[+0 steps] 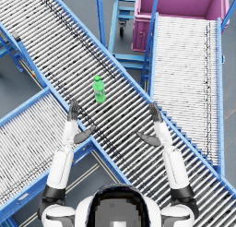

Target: Pick up the oil and place it on the left assembly line, put the cola on the right, and keep Sprite still

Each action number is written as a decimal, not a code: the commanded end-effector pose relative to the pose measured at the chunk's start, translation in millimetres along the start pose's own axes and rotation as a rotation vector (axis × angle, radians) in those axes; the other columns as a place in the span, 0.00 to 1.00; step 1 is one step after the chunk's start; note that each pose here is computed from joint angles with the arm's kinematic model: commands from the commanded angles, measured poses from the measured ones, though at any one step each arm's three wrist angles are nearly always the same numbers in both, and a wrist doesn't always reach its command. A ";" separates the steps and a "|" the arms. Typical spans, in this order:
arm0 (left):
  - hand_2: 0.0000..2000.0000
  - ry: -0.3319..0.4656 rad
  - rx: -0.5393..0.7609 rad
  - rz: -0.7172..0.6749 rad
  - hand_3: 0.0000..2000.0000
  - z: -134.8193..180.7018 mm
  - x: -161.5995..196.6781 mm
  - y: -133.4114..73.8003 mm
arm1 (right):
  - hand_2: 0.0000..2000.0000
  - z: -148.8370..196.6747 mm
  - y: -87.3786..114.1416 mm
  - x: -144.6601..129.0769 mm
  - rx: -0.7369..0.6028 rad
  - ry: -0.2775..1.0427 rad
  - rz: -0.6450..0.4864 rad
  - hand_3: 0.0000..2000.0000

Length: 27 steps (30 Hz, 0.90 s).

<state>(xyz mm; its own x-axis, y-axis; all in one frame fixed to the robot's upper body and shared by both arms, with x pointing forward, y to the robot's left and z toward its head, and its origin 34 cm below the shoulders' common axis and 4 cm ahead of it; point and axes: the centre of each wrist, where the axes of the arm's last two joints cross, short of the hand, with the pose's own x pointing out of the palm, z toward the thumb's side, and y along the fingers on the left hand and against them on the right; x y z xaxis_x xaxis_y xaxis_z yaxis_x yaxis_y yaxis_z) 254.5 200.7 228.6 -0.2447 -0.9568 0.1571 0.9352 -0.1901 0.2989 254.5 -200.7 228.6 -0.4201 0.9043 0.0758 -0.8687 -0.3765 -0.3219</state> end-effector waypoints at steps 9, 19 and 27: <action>0.00 0.000 0.000 0.000 0.00 0.0 0.0 0.0 | 0.00 0.0 0.0 0.0 0.000 0.000 0.000 0.00; 0.00 0.000 0.000 0.000 0.00 0.0 0.0 0.0 | 0.00 0.0 0.0 0.0 0.000 0.000 0.000 0.00; 0.00 0.000 0.000 0.000 0.00 0.0 0.0 0.0 | 0.00 0.0 0.0 0.0 0.000 0.000 0.000 0.00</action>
<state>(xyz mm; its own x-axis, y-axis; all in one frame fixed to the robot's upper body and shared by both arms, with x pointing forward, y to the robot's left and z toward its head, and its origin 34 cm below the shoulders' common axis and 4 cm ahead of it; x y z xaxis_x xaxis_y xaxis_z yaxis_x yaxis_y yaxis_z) 254.5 200.7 228.6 -0.2447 -0.9568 0.1571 0.9352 -0.1901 0.2989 254.5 -200.7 228.6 -0.4201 0.9043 0.0758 -0.8687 -0.3765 -0.3219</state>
